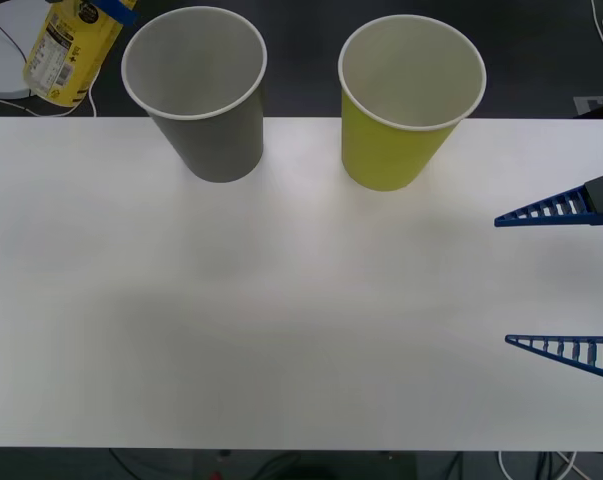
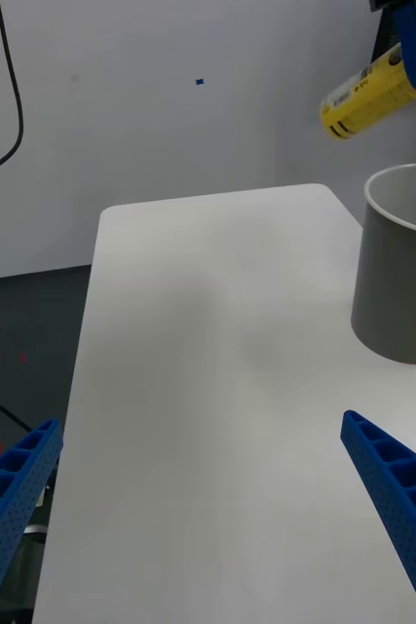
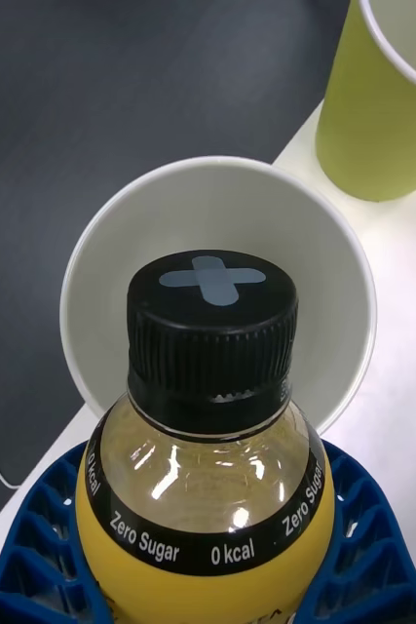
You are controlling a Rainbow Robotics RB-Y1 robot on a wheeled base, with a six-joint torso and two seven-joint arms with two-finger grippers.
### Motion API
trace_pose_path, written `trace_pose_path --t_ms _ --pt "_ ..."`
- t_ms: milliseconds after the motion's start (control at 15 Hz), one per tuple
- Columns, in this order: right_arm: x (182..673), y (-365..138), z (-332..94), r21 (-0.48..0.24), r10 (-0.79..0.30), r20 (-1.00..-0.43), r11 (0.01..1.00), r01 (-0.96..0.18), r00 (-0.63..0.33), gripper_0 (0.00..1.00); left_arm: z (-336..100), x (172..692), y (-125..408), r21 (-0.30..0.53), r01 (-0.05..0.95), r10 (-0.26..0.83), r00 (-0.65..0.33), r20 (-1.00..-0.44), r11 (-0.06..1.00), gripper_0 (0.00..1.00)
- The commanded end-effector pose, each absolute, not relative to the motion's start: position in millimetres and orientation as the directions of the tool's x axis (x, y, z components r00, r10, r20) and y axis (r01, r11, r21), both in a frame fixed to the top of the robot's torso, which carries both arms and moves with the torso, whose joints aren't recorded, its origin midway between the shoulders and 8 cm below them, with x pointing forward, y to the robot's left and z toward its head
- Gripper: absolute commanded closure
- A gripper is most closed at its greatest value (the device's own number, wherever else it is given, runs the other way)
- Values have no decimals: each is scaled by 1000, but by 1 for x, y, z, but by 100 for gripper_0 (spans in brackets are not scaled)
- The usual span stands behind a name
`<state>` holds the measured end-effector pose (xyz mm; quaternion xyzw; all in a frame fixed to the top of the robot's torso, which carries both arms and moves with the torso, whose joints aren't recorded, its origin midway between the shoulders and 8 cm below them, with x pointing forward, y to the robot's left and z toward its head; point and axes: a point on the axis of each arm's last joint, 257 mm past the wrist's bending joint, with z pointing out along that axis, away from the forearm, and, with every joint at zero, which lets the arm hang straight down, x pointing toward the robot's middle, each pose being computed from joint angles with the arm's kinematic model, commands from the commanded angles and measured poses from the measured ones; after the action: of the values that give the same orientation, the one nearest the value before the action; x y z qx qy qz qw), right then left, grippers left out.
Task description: Put the can into the green bin and the plastic bottle into the gray bin
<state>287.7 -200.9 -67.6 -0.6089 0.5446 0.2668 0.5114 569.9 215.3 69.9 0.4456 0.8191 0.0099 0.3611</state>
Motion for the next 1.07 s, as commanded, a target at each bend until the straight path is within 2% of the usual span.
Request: trace_pose_path --t_ms 67,267,600,1067 --pt "288 -201 -68 -332 -390 -882 116 -936 264 0 77 581 198 338 726 739 -339 -583 600 100" --pt "288 -201 -68 -332 -390 -882 116 -936 264 0 81 590 184 365 718 750 -328 -574 593 100" --pt "288 -201 -68 -332 -390 -882 116 -936 264 0 87 600 153 324 730 731 -339 -592 601 100" --pt "288 -201 -68 -332 -390 -882 116 -936 264 0 82 604 135 336 735 743 -329 -582 589 100"
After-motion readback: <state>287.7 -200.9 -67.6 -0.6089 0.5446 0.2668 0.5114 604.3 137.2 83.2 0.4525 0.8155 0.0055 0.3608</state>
